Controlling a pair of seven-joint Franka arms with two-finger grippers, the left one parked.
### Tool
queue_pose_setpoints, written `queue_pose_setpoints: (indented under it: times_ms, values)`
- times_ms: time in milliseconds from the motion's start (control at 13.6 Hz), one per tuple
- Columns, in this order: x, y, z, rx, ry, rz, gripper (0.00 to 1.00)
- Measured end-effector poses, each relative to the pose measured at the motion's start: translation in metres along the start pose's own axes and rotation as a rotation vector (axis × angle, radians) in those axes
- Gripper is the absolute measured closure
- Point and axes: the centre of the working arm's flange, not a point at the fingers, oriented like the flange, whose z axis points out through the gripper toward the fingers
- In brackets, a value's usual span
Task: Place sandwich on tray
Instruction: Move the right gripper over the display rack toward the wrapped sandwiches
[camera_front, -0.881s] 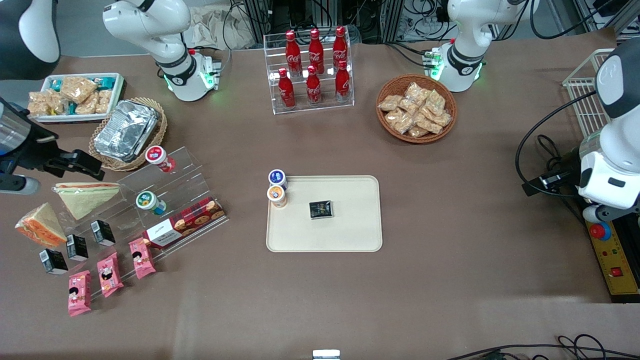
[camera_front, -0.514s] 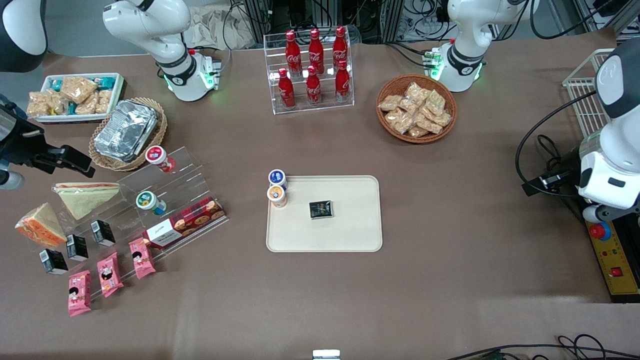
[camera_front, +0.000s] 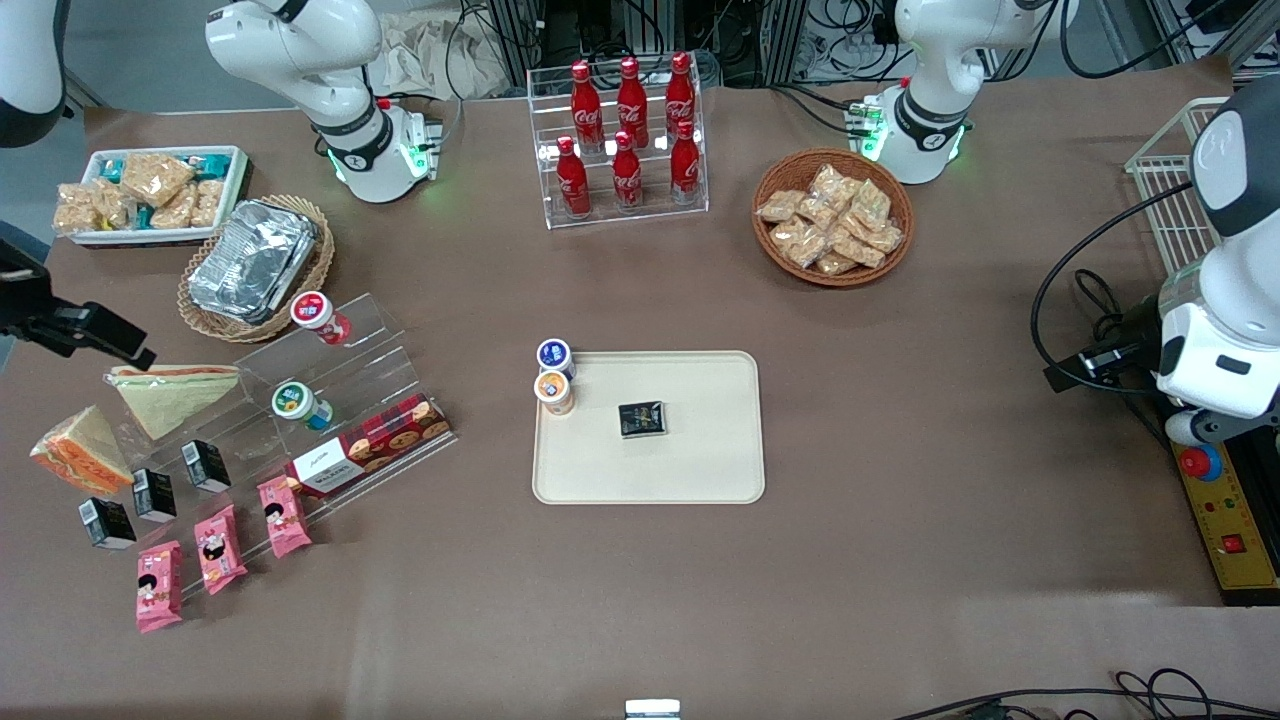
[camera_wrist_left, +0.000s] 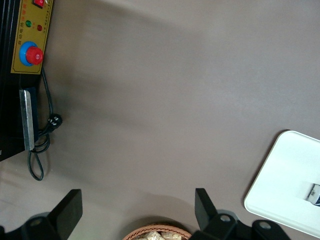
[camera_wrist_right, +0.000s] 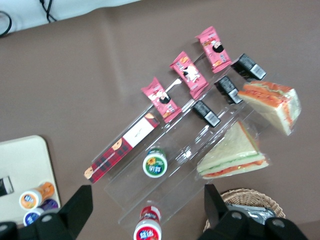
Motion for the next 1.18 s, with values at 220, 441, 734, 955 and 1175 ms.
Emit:
queue_pose_setpoints:
  times_ms: [220,441,734,955,1175]
  values:
    - [0.011,0.018,0.004,-0.003,0.03,0.015,0.0]
    - [0.017,0.03,0.009,-0.009,0.042,-0.053,0.0]
    - [0.029,0.064,0.017,-0.03,0.054,-0.226,0.0]
    - [0.041,0.098,0.026,-0.056,0.062,-0.351,0.0]
    - [0.055,0.121,0.042,-0.08,0.038,-0.468,0.0]
